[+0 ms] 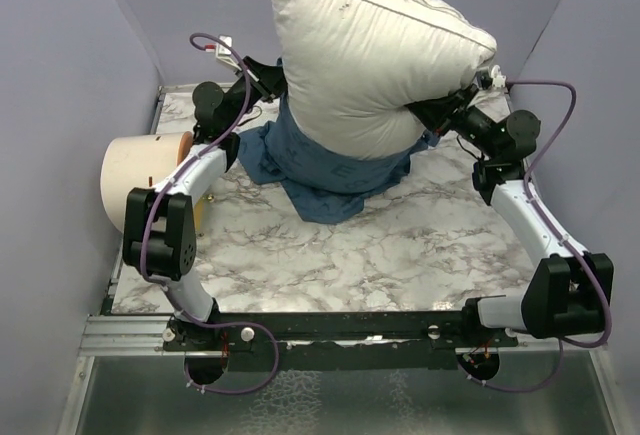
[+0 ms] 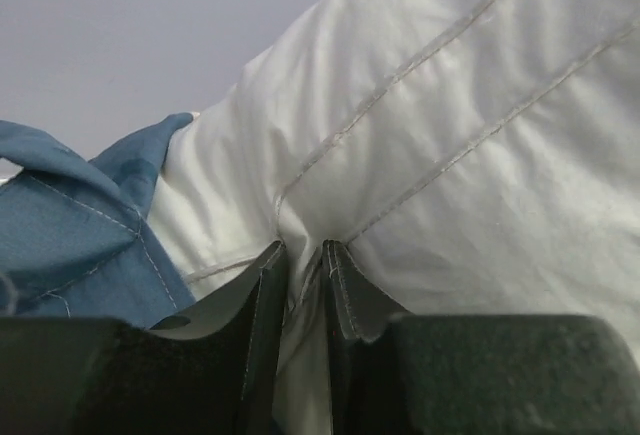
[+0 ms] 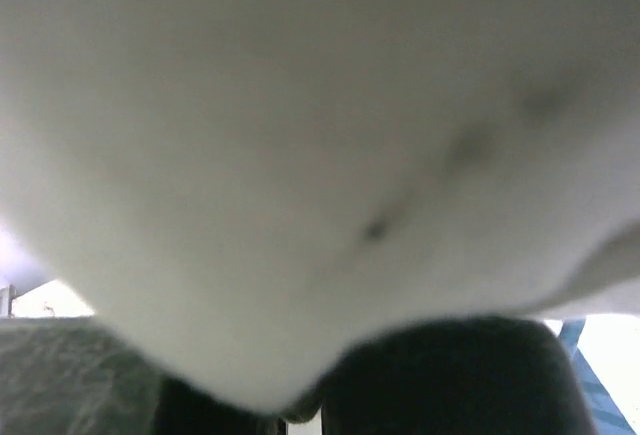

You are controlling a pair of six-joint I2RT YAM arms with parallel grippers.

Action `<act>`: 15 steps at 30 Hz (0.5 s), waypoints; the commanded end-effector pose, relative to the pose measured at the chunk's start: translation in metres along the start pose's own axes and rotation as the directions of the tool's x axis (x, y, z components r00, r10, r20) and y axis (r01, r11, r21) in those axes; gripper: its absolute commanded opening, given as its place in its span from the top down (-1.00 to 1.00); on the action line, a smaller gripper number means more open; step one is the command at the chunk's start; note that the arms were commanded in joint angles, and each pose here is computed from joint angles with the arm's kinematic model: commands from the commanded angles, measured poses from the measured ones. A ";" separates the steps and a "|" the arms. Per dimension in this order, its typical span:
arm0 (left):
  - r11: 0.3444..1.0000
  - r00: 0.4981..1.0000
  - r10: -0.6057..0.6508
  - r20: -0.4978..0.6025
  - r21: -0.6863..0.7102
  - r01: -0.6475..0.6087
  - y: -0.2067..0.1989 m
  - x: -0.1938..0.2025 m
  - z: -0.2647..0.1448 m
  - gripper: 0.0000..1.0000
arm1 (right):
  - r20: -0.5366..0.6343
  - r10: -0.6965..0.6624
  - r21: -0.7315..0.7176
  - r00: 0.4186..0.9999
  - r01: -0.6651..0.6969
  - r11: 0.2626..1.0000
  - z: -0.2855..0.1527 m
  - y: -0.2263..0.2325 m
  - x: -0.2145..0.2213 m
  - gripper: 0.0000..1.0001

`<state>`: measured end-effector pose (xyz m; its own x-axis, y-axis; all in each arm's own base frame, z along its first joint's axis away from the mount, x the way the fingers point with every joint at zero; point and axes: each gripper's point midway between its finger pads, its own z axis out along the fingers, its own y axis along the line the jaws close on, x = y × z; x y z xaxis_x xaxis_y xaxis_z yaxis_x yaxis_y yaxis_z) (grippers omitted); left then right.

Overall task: Put the pillow into the pillowcase
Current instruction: Stuff the pillow into the pillowcase.

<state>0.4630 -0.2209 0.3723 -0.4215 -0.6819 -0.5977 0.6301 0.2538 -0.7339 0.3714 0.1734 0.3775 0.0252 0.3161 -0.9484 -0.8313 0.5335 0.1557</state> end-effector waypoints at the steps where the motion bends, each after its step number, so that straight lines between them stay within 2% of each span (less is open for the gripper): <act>1: 0.989 0.991 0.134 -0.008 0.060 -0.134 -0.046 -0.035 -0.019 0.38 | 0.002 -0.121 -0.073 0.993 0.121 0.990 -0.004 0.026 -0.009 0.97; 5: 0.981 0.981 0.191 0.016 -0.039 -0.190 -0.027 -0.067 -0.041 0.08 | -0.024 -0.168 -0.089 0.985 0.166 0.982 -0.011 0.031 0.000 0.98; 7: 0.973 0.978 0.209 0.002 -0.105 -0.208 -0.008 -0.076 -0.049 0.01 | -0.030 -0.164 -0.100 0.986 0.160 0.982 -0.012 0.032 0.003 0.99; 11: 0.953 0.975 0.222 0.001 -0.213 -0.217 0.029 -0.086 -0.067 -0.32 | -0.032 -0.160 -0.105 0.987 0.156 0.982 -0.010 0.031 0.003 0.99; 12: 0.947 0.975 0.223 0.000 -0.236 -0.216 0.039 -0.089 -0.070 -0.35 | -0.034 -0.157 -0.106 0.987 0.153 0.983 -0.009 0.030 0.003 0.98; 15: 0.951 0.980 0.199 -0.031 -0.236 -0.200 0.055 -0.088 -0.069 -0.48 | -0.039 -0.145 -0.092 0.989 0.141 0.986 -0.006 0.025 0.003 0.99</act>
<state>0.4799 -0.1025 0.3840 -0.2575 -0.6442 -0.7202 0.5406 0.5217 -0.6599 0.3461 0.1791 0.3778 0.1347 0.2157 -0.9671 -0.8563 0.5165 -0.0041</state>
